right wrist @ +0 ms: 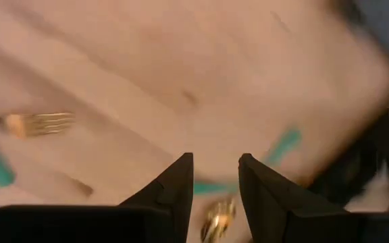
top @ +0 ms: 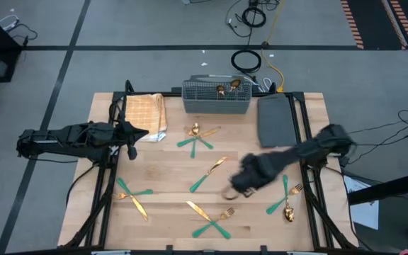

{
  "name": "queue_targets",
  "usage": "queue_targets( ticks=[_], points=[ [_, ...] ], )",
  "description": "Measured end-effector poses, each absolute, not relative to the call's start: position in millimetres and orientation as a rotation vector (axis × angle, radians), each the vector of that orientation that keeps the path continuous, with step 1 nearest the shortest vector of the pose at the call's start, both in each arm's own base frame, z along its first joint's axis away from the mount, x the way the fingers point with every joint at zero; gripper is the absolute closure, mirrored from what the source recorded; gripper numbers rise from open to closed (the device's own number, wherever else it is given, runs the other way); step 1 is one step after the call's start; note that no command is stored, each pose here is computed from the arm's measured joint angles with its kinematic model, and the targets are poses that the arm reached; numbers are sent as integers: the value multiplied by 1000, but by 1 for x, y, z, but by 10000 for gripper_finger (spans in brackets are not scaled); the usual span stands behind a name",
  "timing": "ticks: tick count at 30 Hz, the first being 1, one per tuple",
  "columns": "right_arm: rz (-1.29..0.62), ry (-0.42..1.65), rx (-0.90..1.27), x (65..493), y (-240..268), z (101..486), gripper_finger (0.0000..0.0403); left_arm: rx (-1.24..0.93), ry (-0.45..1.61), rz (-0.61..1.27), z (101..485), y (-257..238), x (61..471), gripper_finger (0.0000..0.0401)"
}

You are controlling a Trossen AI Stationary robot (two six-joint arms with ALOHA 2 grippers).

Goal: Sort silverware
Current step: Put the fork into the right section of the dish rack

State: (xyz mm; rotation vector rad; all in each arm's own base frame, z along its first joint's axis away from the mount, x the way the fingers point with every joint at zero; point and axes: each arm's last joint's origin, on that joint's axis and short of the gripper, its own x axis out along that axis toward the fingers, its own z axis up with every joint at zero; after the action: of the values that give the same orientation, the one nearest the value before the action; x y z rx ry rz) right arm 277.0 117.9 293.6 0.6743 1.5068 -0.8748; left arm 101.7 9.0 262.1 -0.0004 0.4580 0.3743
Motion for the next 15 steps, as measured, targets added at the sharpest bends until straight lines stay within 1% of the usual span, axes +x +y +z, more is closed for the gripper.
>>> queue_targets(
  ticks=[4,7,10,15],
  points=[
    [-1138,1402,868,219,145,288,293,-1,457,373,262,9,102,380],
    [-1241,1275,1068,189,163,285,292,-1,458,372,262,9,102,380],
    [-1239,1208,1200,173,182,275,286,-1,458,371,262,9,102,380],
    [-1221,1299,1234,167,195,251,269,-1,458,371,262,9,102,380]
  ],
)
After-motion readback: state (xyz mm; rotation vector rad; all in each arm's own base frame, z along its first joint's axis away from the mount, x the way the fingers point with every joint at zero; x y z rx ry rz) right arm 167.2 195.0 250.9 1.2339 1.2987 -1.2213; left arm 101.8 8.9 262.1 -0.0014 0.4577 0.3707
